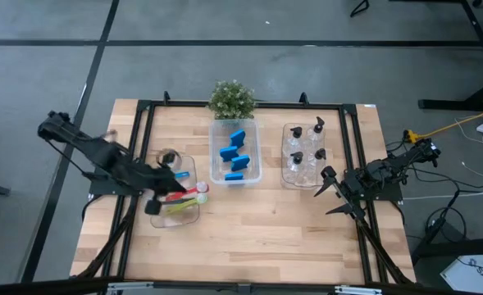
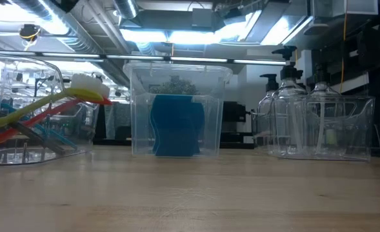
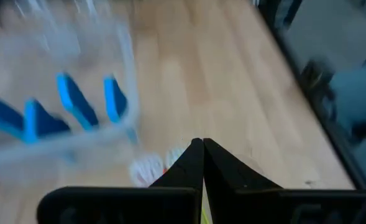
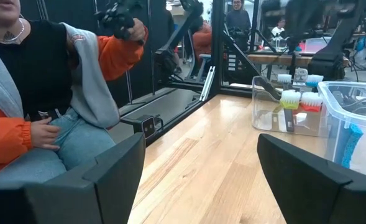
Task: Pick & Place Kitchen Sink Supplies
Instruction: Return to Home Position
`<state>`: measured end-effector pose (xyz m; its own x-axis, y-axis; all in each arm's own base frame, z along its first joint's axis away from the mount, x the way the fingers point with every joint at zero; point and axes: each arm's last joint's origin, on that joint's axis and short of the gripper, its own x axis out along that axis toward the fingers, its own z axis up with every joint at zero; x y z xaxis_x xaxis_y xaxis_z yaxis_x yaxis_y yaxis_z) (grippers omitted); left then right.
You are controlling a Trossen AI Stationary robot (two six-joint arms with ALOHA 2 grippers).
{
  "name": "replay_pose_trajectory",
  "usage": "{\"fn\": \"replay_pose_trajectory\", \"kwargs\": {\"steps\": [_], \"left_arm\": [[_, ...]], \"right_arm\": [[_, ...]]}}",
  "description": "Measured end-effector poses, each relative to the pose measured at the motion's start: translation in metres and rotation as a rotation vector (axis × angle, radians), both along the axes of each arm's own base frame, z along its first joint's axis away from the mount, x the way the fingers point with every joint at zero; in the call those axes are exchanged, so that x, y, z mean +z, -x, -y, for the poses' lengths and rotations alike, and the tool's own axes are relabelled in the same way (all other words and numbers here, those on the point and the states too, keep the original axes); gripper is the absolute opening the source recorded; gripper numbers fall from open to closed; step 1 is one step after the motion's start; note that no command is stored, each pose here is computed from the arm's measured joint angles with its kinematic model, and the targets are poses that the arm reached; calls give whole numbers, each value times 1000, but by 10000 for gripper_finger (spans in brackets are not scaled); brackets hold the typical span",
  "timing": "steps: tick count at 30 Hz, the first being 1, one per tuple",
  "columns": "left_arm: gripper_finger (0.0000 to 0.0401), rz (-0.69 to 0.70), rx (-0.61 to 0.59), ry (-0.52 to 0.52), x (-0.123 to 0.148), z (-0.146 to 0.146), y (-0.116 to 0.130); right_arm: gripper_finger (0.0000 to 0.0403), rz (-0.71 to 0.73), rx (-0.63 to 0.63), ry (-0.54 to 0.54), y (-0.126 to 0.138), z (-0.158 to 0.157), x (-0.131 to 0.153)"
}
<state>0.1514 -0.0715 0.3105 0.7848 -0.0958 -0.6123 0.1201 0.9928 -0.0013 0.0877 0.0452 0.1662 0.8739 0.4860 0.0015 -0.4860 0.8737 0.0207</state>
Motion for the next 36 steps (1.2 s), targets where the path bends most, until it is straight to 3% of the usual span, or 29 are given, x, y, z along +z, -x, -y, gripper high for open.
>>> {"fn": "replay_pose_trajectory", "kwargs": {"steps": [7, 15, 24, 31, 36], "left_arm": [[2, 396, -99, 29, 9, -26, 37], [1, 689, -41, 5, -32, -49, 60], [1, 831, 96, 15, -81, -66, 58], [1, 956, 193, -38, -101, -81, 54], [1, 970, 297, -104, -102, -94, 57]], "right_arm": [[308, 0, 0, 2, 0, 0, 0], [308, 0, 0, 0, 0, 0, 0], [308, 0, -1, 1, 0, 0, 0], [308, 0, 0, 0, 0, 0, 0], [308, -1, 0, 0, 0, 0, 0]]}}
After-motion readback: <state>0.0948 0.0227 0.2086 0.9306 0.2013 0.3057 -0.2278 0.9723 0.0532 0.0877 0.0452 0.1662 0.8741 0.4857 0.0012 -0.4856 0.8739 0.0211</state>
